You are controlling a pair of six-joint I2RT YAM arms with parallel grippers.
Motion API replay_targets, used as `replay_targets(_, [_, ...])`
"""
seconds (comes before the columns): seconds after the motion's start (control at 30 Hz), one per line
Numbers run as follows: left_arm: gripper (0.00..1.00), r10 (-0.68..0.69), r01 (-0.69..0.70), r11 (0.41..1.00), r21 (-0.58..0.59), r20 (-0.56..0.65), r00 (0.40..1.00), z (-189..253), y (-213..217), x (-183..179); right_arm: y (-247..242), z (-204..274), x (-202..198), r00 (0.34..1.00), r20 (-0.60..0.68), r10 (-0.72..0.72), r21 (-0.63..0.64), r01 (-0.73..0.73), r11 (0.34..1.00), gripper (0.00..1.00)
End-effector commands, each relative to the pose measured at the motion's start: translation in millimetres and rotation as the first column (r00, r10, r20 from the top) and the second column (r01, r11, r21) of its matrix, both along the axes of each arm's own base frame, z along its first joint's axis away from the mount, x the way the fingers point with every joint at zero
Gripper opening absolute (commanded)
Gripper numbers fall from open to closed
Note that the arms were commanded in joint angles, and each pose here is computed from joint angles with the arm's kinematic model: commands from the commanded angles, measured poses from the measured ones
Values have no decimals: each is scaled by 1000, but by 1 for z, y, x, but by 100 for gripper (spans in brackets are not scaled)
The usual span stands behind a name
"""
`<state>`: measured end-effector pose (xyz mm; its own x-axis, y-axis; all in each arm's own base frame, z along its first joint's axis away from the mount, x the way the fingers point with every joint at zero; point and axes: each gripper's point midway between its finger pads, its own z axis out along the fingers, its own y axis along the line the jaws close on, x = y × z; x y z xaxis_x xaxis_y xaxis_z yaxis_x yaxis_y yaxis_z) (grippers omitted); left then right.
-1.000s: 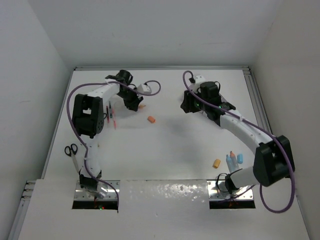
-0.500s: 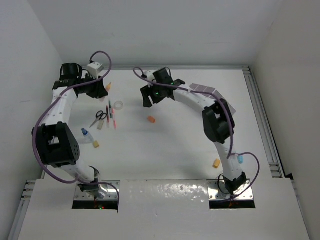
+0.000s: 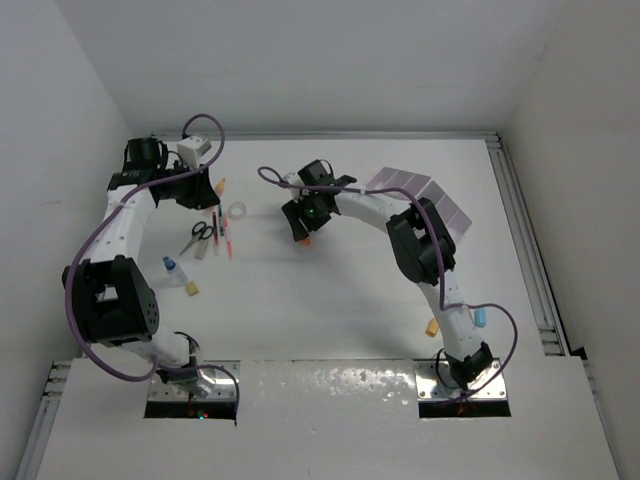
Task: Sort the stationery into containers
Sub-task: Close the pen cap on the pen.
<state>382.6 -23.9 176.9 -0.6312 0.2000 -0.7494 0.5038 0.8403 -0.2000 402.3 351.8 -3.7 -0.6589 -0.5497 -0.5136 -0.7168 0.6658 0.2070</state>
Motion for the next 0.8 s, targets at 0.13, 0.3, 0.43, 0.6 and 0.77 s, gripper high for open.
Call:
replay_targets(0.13, [0,-8,8,1000,10,76,997,20,-6,-6,2,-5,-5,995,104,11,-122,2,992,51])
replay_targets(0.3, [0,-5,3,1000,17,78,997,19,-6,-10,-4,-6,-7,992,128,-5,-170,27,985,35])
replay_targets(0.43, [0,-13,12,1000,10,89,996,21,-9,-13,-1,0,-11,991,136,-10,-155,32,987,9])
replay_targets(0.6, [0,-44,44,999,-3,78,996,20,-20,-16,4,30,-9,993,95,-65,-49,70,996,0])
replay_targets(0.77, [0,-157,161,986,-51,81,984,36,-53,-31,5,112,4,986,121,-111,171,89,981,0])
